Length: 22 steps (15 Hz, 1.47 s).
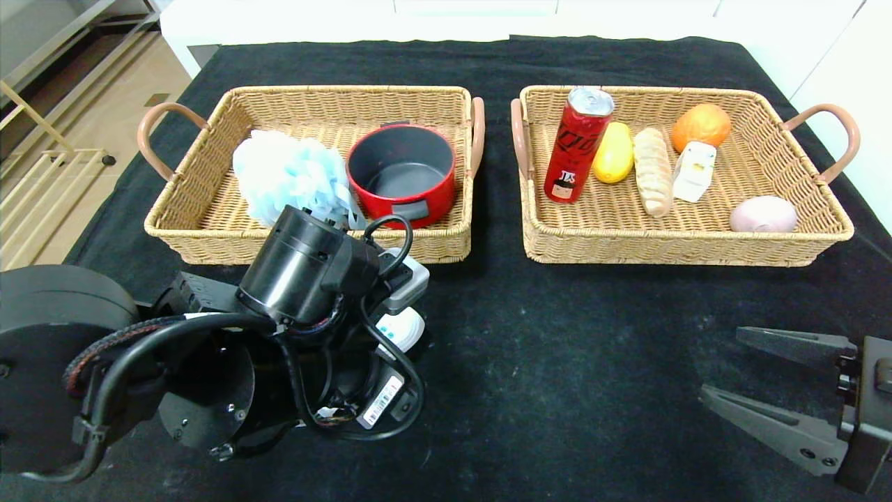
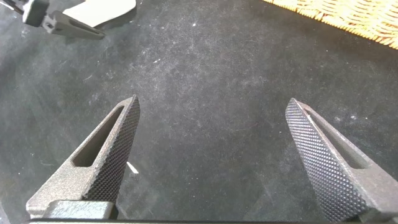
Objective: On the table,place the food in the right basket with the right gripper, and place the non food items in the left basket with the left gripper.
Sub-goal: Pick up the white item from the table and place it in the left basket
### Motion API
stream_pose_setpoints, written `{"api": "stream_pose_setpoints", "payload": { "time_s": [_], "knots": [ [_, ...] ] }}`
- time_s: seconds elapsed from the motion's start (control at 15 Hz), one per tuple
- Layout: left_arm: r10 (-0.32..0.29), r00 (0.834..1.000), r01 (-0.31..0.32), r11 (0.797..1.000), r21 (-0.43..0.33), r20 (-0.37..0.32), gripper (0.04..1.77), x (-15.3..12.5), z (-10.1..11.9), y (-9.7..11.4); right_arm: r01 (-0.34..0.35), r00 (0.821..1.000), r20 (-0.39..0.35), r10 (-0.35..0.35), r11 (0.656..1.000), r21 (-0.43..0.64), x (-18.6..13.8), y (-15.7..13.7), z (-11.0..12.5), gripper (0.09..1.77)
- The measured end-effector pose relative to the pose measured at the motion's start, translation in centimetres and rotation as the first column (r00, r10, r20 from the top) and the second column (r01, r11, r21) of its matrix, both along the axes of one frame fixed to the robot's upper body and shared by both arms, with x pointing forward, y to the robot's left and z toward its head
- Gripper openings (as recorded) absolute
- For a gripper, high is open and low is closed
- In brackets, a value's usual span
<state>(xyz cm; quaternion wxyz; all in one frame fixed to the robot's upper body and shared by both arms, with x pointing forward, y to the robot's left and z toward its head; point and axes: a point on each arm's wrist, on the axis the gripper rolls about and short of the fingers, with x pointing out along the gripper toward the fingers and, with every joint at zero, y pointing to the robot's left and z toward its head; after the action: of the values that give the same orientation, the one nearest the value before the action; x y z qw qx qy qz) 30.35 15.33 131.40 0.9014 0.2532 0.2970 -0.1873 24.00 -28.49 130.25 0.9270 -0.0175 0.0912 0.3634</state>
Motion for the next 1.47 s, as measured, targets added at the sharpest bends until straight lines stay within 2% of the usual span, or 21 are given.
{"api": "stream_pose_setpoints", "payload": {
  "time_s": [0.33,0.53,0.8,1.07,1.2,1.47],
  "knots": [
    [0.025,1.0,-0.025,1.0,0.012,0.0,1.72,0.7,-0.5,-0.5,-0.003,1.0,-0.003,0.003,1.0,-0.001,0.0,0.0,-0.1,1.71],
    [0.024,0.999,-0.022,0.999,-0.03,0.048,1.72,1.4,-0.4,-1.1,-0.004,1.0,-0.003,0.004,1.0,-0.001,0.0,0.0,-0.1,1.71],
    [0.04,0.998,-0.04,0.999,-0.01,0.046,1.72,1.7,-1.0,-1.4,-0.005,1.0,-0.004,0.005,1.0,-0.002,0.0,0.1,-0.1,1.71],
    [0.042,0.998,-0.042,0.999,-0.007,0.041,1.11,1.8,-1.2,-1.4,-0.005,1.0,-0.006,0.005,1.0,-0.002,0.0,0.1,-0.2,1.71],
    [0.041,0.998,-0.041,0.999,-0.004,0.04,0.91,1.8,-1.3,-1.4,-0.004,1.0,-0.006,0.004,1.0,-0.002,0.0,0.0,-0.2,1.71],
    [0.04,0.999,-0.04,0.999,-0.001,0.037,0.84,1.8,-1.4,-1.5,-0.005,1.0,-0.007,0.005,1.0,-0.002,0.0,0.1,-0.2,1.71]
  ]
}}
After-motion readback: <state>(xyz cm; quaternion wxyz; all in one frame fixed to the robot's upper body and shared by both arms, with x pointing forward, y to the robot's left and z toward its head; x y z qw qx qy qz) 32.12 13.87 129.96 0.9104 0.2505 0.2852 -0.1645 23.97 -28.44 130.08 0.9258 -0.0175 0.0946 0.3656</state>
